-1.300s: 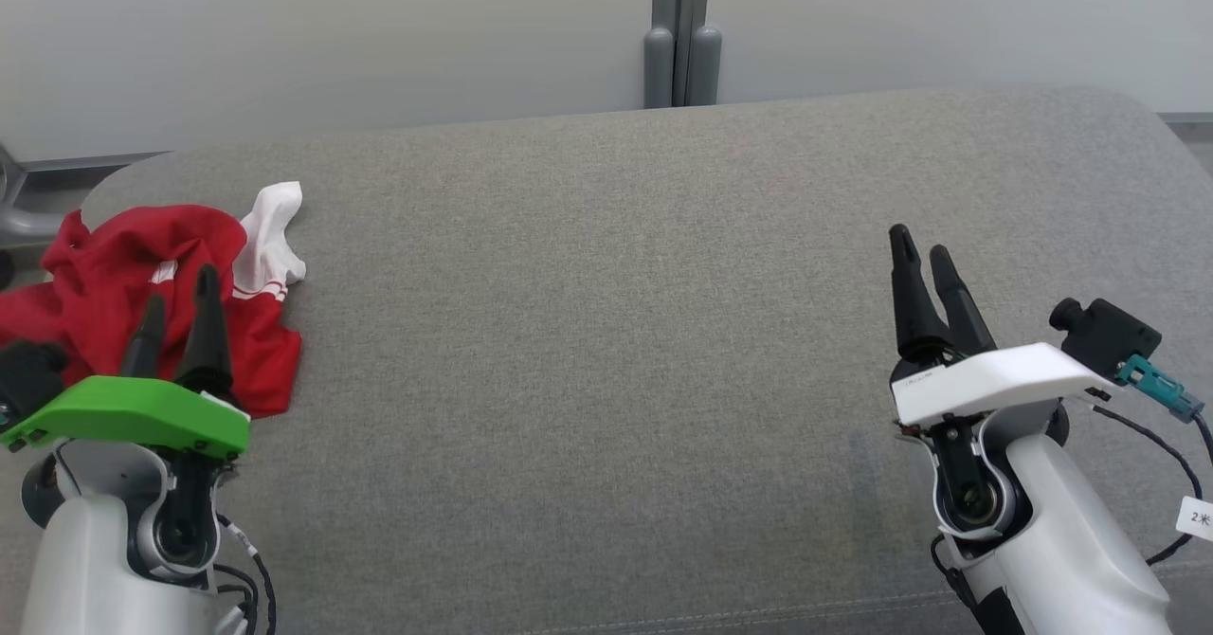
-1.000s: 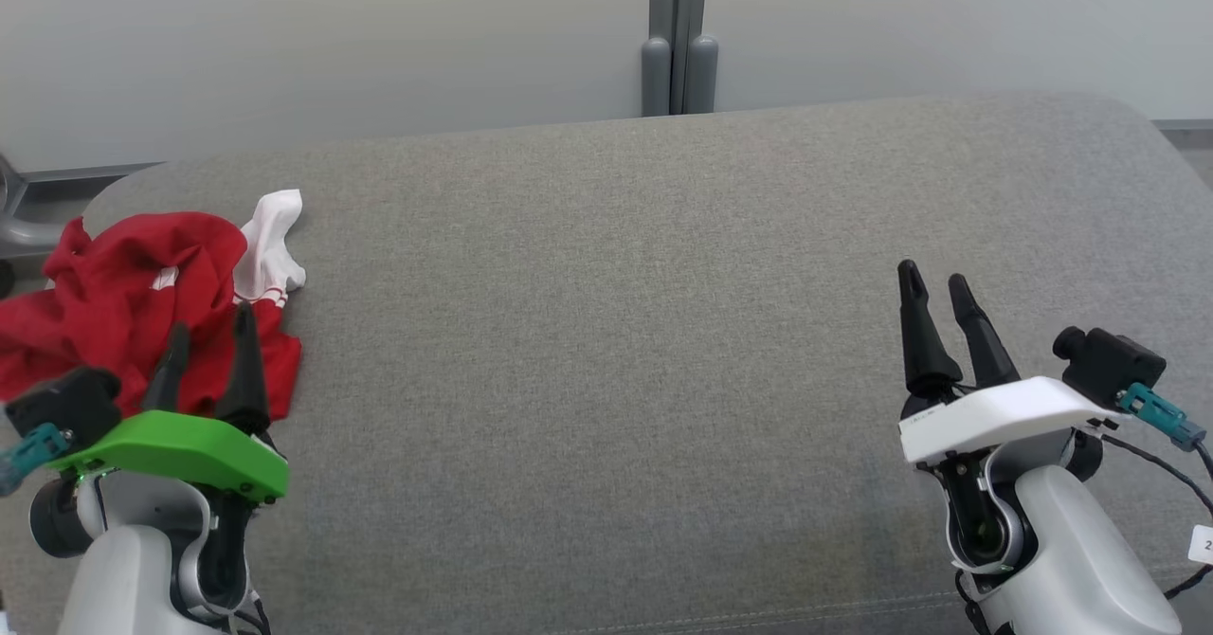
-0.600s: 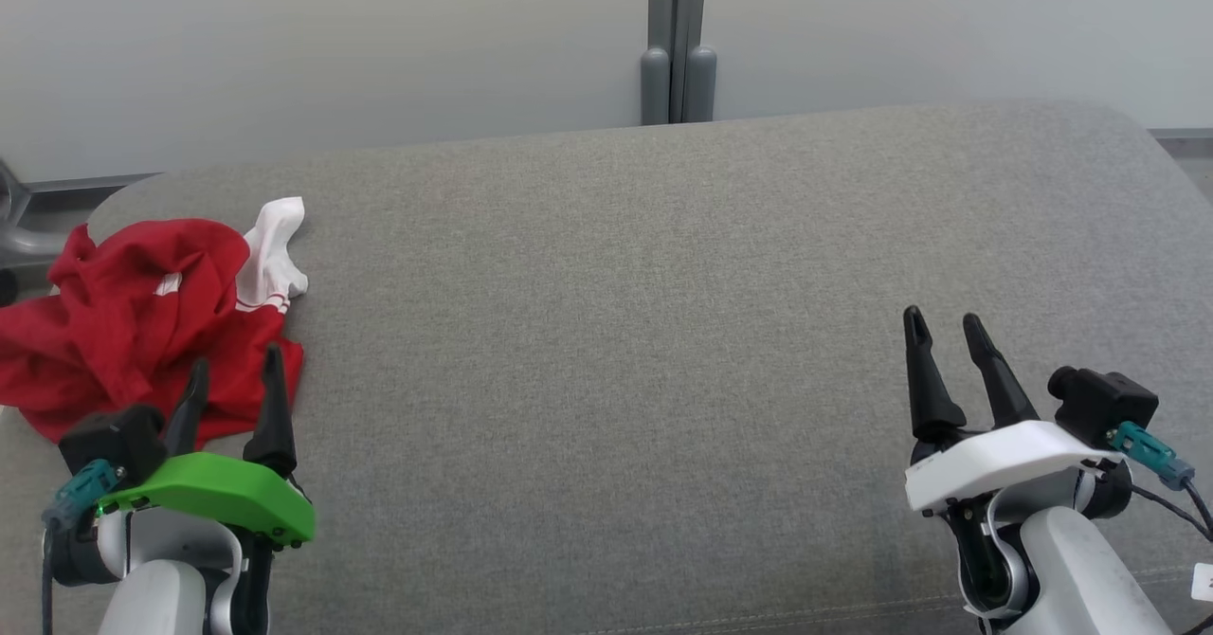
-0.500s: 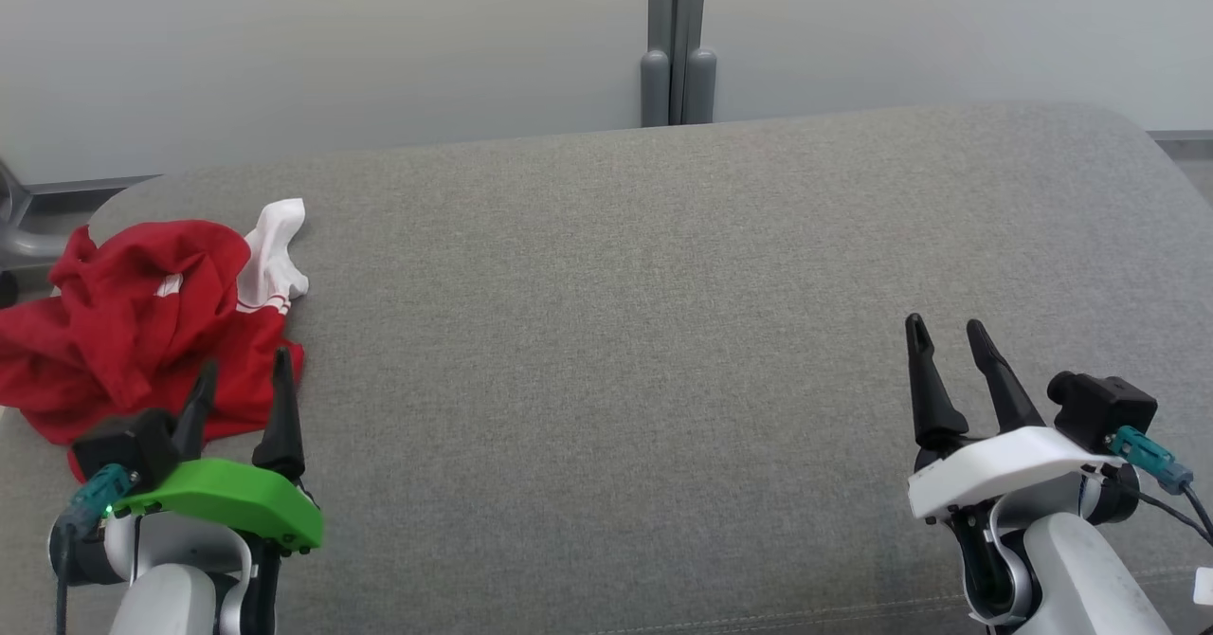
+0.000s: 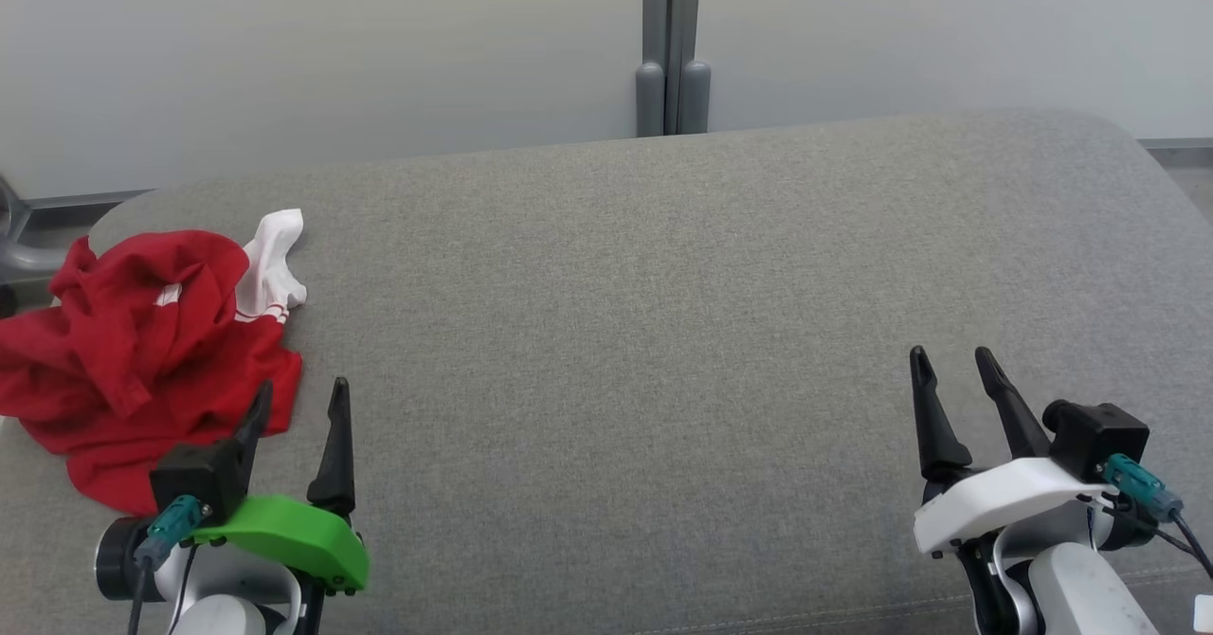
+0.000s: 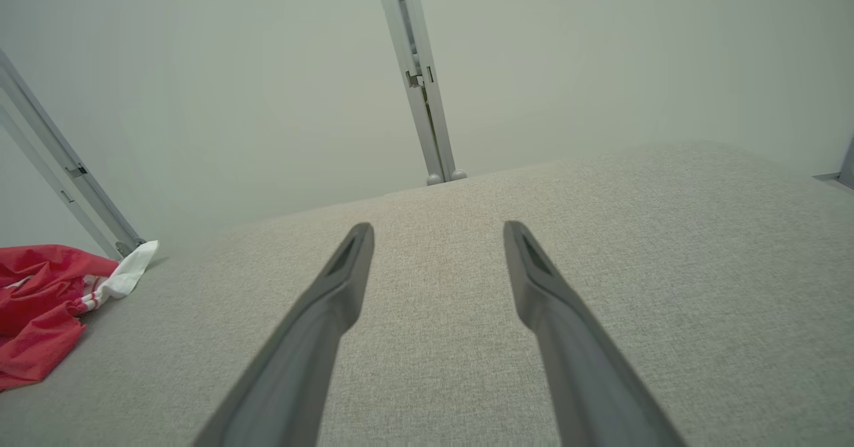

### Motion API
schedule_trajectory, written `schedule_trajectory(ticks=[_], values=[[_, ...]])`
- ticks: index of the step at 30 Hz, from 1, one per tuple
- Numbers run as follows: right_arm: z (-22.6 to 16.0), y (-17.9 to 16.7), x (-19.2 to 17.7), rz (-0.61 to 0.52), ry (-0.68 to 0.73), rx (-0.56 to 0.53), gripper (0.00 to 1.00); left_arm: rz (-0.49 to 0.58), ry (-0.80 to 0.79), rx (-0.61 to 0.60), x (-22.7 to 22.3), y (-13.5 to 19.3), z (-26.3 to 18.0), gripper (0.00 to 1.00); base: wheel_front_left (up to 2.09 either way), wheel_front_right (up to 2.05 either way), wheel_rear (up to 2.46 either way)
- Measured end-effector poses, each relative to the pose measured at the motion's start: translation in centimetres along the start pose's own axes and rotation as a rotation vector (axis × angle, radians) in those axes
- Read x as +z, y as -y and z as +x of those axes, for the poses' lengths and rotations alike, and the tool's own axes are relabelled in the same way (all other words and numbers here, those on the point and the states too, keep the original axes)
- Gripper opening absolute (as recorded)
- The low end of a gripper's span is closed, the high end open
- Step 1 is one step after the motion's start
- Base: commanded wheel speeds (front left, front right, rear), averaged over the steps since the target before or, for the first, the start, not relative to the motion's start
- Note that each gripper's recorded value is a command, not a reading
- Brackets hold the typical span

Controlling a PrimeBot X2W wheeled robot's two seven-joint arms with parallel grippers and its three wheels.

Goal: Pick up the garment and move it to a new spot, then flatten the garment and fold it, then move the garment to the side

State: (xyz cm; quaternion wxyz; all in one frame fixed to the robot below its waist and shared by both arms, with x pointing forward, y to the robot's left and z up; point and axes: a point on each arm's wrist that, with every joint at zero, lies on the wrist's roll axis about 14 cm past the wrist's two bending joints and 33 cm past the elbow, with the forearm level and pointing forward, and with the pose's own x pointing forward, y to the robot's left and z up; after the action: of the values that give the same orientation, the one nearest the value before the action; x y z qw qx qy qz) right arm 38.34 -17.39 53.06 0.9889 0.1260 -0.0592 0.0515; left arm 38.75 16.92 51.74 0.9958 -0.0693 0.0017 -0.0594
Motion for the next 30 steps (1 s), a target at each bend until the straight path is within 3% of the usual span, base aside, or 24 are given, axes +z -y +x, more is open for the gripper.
schedule_trajectory(ticks=[30], values=[[-1.4,-0.5,-0.3,-0.171,-0.019,0.038,1.00,0.038,0.039,0.009,-0.4,1.7,-2.7,1.00,0.00,0.00,0.00]])
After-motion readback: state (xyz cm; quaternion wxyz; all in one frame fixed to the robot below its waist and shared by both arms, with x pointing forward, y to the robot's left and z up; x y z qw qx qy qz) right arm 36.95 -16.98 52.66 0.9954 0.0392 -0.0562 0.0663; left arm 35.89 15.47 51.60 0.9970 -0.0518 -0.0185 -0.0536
